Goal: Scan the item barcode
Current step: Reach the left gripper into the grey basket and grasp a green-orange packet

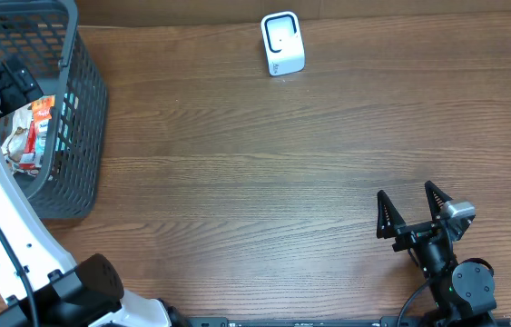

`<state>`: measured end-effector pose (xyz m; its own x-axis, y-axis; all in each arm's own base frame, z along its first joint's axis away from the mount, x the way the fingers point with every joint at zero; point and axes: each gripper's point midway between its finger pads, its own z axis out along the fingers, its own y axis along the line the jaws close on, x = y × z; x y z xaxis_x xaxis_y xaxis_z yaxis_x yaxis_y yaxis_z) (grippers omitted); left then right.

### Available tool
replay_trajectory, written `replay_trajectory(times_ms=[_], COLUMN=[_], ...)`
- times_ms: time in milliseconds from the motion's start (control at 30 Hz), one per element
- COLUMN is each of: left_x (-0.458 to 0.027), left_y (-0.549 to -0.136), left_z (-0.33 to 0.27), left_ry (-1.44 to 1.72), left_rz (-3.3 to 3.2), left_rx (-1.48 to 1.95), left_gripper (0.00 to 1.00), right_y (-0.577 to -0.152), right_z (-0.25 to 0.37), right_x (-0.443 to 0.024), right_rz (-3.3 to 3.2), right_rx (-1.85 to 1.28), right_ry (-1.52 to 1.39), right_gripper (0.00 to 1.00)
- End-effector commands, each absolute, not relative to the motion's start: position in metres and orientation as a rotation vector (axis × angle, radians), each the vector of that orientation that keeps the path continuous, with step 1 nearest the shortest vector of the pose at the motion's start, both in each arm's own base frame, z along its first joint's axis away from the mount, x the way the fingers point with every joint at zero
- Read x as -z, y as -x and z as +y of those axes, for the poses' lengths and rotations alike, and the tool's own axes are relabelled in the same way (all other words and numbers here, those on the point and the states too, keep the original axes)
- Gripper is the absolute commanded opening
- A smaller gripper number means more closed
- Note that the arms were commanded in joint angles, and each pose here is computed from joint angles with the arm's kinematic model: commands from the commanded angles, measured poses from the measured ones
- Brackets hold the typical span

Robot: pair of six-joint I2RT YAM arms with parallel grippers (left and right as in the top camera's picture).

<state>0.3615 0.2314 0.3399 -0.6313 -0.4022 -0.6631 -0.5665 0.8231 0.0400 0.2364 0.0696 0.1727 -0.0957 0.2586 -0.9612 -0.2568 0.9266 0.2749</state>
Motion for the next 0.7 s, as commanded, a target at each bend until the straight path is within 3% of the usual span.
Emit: replay_trajectory(times_ms=[0,300,667], left_x=[-0.336,-0.294,-0.232], left_y=[-0.362,-0.365,-0.395], left_z=[0.237,0.258,0.256], left_ry=[0.734,0.796,0.547], left_rz=[2.340,2.430,2.609], left_rx=[-0.303,-0.229,-0.086], left_gripper=[1.00,1.00,1.00], right_y=[-0.237,-0.237,-0.237], right_z=[0.069,0.069,0.069], right_x=[-0.170,-0.170,-0.170], right_rz=[1.610,1.610,1.610], right_rx=[-0.427,-0.427,-0.427], right_ry=[0.002,0.002,0.002], right_gripper=[1.00,1.00,1.00])
